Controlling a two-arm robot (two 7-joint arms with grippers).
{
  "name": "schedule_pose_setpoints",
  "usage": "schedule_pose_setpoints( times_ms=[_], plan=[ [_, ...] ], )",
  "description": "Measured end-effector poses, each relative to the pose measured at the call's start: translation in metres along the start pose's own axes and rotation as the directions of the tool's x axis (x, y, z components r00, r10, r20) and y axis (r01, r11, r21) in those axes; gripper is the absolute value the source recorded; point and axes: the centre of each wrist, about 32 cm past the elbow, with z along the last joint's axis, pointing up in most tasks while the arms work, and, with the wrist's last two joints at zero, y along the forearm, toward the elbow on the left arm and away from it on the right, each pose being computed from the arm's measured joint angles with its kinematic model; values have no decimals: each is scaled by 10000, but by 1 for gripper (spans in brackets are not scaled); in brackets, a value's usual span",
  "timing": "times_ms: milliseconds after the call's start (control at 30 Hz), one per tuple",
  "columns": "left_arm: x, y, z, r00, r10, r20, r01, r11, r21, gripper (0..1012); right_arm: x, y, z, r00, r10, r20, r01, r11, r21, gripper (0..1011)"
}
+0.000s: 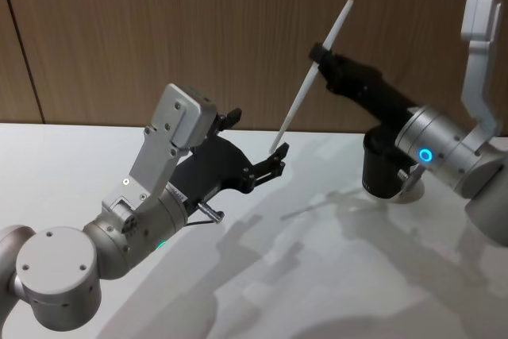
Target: Pick up the straw with one hand, pass it to the other hand, and insert it into the cup.
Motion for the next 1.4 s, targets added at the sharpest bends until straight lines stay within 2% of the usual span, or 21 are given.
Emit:
schedule_pose_setpoints(
  times_ms=[133,333,367,467,600,633,667,733,767,1033,1233,1400],
  plan=[
    [0,0,0,10000,0,0,0,10000,0,1003,55,17,85,9982,138,588,-149,9997,173,4],
    [0,0,0,10000,1,0,-1,10000,1,1003,186,50,246,9863,364,1608,-429,9984,370,4],
    [0,0,0,10000,0,1,0,10000,1,1003,233,59,300,9803,428,1926,-518,9978,416,4],
    [0,0,0,10000,1,1,-1,10000,1,1003,306,71,372,9704,506,2362,-631,9970,455,4],
    [0,0,0,10000,0,0,0,10000,0,1003,482,96,532,9450,587,3219,-783,9958,483,4],
    [1,1,0,10000,1,3,-1,10000,2,1003,482,96,532,9450,587,3219,-783,9958,483,4],
    [0,0,0,10000,1,0,-1,10000,0,1003,550,105,588,9358,575,3478,-787,9958,469,4],
    [0,0,0,10000,0,0,0,10000,0,1003,602,112,635,9269,590,3706,-816,9956,455,4],
    [0,0,0,10000,0,0,0,10000,0,1003,651,118,689,9168,610,3946,-856,9953,449,4],
    [0,0,0,10000,0,1,0,10000,0,1003,851,109,853,8860,625,4594,-829,9963,243,4],
    [0,0,0,10000,0,1,0,10000,0,1003,932,78,937,8749,684,4795,-809,9967,54,4],
    [0,0,0,10000,0,1,0,10000,1,1003,976,34,994,8721,717,4840,-766,9970,-95,4]
  ],
)
